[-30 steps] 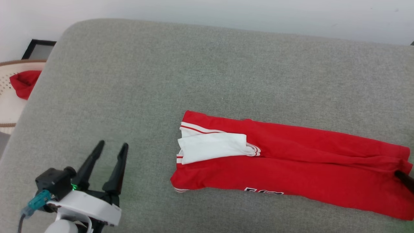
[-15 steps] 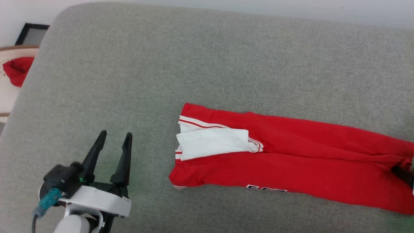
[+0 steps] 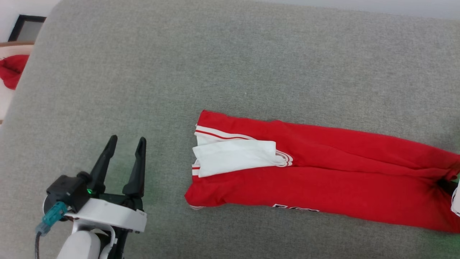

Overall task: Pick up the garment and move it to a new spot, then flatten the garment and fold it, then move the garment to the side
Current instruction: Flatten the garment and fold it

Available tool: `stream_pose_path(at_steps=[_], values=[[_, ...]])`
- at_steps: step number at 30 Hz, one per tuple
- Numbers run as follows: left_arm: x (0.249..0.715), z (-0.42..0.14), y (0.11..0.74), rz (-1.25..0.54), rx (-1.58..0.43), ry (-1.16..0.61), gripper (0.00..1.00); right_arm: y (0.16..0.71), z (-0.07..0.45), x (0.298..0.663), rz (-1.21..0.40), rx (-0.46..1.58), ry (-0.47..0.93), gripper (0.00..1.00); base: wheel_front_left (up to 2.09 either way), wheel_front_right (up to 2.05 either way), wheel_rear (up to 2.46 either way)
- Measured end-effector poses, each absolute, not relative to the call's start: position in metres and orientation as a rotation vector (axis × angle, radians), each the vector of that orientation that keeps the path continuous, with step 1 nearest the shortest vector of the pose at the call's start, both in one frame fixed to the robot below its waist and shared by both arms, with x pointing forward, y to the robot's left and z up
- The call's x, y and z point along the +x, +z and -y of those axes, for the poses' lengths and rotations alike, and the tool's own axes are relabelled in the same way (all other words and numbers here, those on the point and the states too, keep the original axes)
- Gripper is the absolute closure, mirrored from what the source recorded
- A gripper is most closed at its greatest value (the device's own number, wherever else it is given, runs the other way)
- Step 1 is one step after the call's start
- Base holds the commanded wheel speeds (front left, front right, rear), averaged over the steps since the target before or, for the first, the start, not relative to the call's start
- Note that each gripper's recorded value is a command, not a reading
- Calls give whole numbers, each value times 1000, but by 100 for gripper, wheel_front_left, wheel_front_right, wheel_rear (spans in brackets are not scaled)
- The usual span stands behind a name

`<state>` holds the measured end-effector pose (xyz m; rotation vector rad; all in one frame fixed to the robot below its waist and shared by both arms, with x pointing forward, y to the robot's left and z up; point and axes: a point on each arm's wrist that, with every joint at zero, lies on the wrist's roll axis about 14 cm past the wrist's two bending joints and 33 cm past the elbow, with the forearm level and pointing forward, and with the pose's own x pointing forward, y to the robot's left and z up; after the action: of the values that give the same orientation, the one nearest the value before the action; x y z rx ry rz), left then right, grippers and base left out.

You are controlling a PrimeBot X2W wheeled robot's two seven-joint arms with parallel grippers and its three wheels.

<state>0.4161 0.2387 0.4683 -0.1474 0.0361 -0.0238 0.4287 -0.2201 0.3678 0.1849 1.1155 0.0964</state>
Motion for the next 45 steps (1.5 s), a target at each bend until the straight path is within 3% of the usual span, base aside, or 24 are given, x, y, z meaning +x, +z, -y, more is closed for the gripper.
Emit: stream_pose_path(at_steps=[14,31,37,45], values=[[428,-227,468,-28,-144,-69,0,388,249,443,-903,253,-4,100,0,0,0],[451,-202,459,-43,-119,-176,0,448,422,399,-653,104,-469,100,0,0,0],[451,-195,457,-49,-123,-195,0,441,407,399,-664,120,-425,100,0,0,0],[445,-190,465,-33,-146,-191,0,449,341,412,-670,92,-199,100,0,0,0]])
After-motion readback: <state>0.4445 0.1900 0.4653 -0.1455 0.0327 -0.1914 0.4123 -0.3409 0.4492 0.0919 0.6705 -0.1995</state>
